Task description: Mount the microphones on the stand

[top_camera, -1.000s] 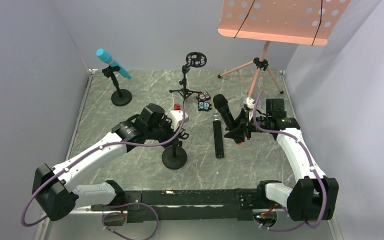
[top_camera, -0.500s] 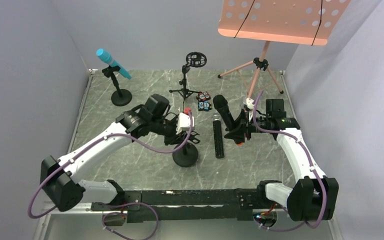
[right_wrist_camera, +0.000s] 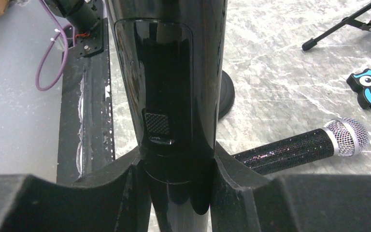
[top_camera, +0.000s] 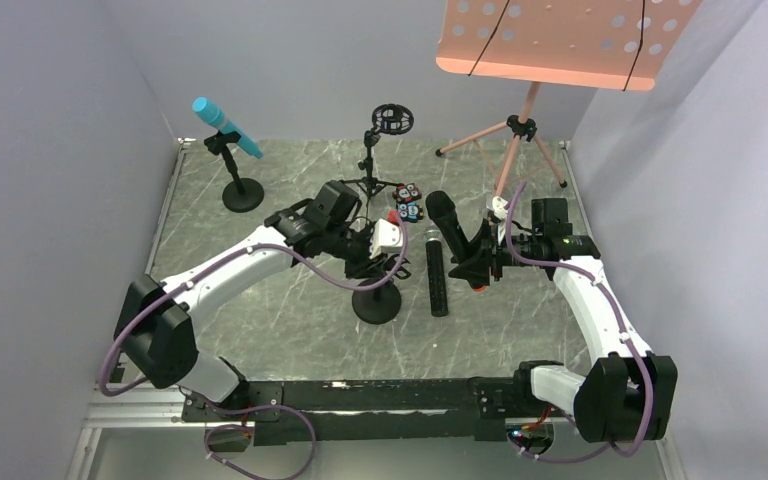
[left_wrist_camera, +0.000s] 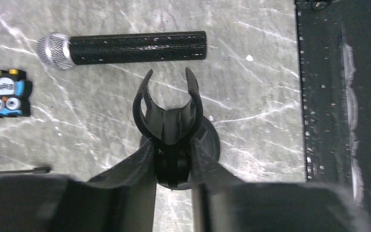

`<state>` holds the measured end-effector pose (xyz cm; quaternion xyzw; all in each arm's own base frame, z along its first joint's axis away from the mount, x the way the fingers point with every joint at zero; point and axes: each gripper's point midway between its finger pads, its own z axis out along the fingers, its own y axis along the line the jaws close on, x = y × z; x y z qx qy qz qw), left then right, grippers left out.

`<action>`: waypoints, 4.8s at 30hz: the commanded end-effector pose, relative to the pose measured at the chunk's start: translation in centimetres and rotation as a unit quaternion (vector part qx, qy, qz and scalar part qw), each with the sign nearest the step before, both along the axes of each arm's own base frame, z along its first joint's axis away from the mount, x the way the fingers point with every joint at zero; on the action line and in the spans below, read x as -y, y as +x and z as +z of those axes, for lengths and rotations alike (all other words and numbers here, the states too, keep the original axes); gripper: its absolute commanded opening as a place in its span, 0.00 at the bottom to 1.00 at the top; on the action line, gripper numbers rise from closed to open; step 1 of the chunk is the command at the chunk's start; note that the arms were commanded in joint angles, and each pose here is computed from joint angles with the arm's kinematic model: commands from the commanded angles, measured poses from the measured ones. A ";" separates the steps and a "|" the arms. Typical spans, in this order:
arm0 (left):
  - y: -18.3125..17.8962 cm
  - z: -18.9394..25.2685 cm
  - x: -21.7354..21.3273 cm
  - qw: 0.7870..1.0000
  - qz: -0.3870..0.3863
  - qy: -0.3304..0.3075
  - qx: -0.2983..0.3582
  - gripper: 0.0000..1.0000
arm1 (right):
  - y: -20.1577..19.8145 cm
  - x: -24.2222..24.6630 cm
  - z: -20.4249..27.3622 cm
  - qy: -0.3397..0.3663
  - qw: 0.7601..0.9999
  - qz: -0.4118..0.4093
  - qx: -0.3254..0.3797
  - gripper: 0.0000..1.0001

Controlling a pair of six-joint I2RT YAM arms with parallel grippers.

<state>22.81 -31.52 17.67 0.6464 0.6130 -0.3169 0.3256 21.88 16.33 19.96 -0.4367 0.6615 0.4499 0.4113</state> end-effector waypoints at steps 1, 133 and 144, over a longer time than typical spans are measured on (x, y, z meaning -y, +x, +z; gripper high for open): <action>1.5 2.9 0.6 0.996 0.026 -0.054 0.063 0.41 | 0.3 -0.3 1.4 0.013 0.999 0.017 0.040 0.06; -2.3 18.7 -6.9 0.908 0.211 -0.361 0.015 0.00 | -1.8 -4.2 5.5 0.018 0.981 0.119 0.154 0.93; -3.4 18.5 -8.5 0.896 0.235 -0.374 0.028 0.00 | -1.1 -7.4 3.1 0.030 0.963 0.233 0.134 0.08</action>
